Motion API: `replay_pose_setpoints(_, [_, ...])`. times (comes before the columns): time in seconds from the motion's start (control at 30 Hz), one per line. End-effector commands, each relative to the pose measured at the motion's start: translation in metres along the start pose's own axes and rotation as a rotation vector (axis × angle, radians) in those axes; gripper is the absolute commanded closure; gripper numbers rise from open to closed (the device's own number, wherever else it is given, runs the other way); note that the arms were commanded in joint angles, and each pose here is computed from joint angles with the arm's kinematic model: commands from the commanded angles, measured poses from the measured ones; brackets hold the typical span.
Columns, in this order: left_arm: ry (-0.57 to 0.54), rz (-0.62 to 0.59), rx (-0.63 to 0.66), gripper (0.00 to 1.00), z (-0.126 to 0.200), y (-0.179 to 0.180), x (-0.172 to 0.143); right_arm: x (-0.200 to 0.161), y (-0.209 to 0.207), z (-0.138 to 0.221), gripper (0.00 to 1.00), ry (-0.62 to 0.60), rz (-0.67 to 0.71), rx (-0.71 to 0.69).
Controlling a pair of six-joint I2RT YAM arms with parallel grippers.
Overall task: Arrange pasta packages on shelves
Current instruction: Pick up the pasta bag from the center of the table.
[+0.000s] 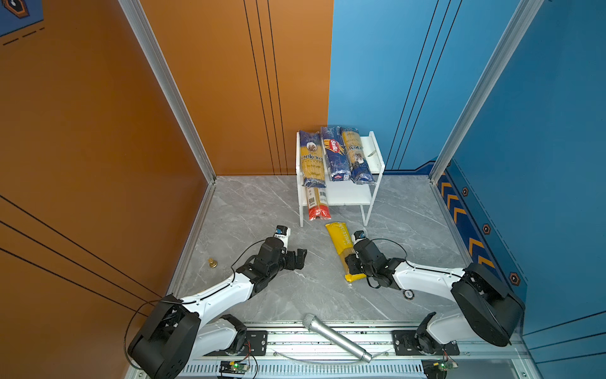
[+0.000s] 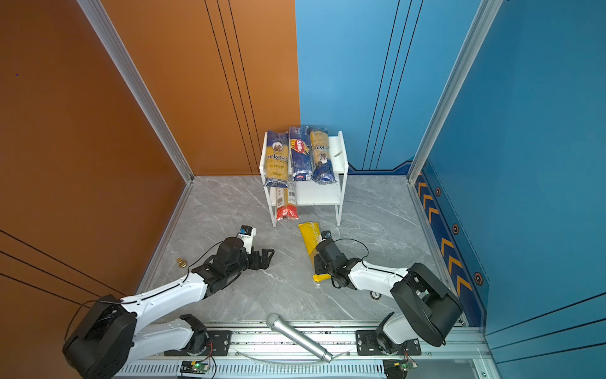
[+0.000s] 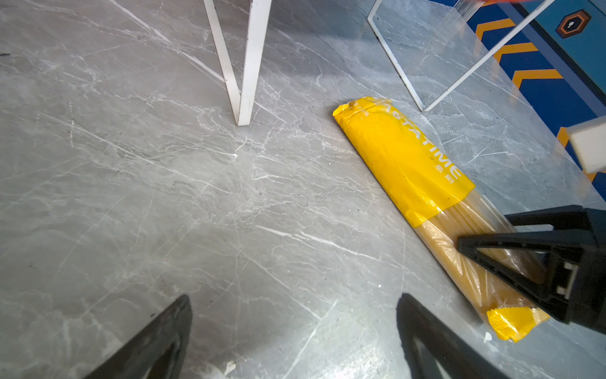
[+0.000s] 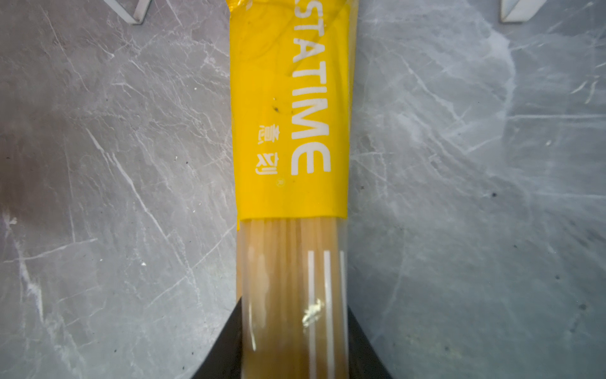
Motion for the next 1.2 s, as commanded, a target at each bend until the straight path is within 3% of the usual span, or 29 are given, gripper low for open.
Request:
replay_pose_setpoints(0.0, [0.013, 0.009, 0.005, 0.02, -0.001, 0.004, -0.005, -0.016, -0.013, -0.002, 0.58, 0.063, 0.005, -0.055])
replay_pose_setpoints(0.53, [0.007, 0.014, 0.004, 0.02, 0.000, 0.005, -0.005, -0.019, -0.005, 0.010, 0.32, 0.102, 0.147, -0.070])
replay_pose_setpoints(0.9, [0.009, 0.018, 0.000, 0.02, -0.002, 0.004, -0.006, -0.029, 0.000, 0.009, 0.23, 0.133, 0.223, -0.100])
replay_pose_setpoints(1.17, [0.004, 0.018, -0.001, 0.02, -0.001, 0.004, -0.005, -0.040, -0.003, -0.006, 0.22, 0.155, 0.240, -0.140])
Point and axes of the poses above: each gripper's point midway between its finger pads, its own z axis back along the fingers, its own y axis along the line the jaws close on, x = y × z, the point moved 5 cm from there along z, back along the fingers
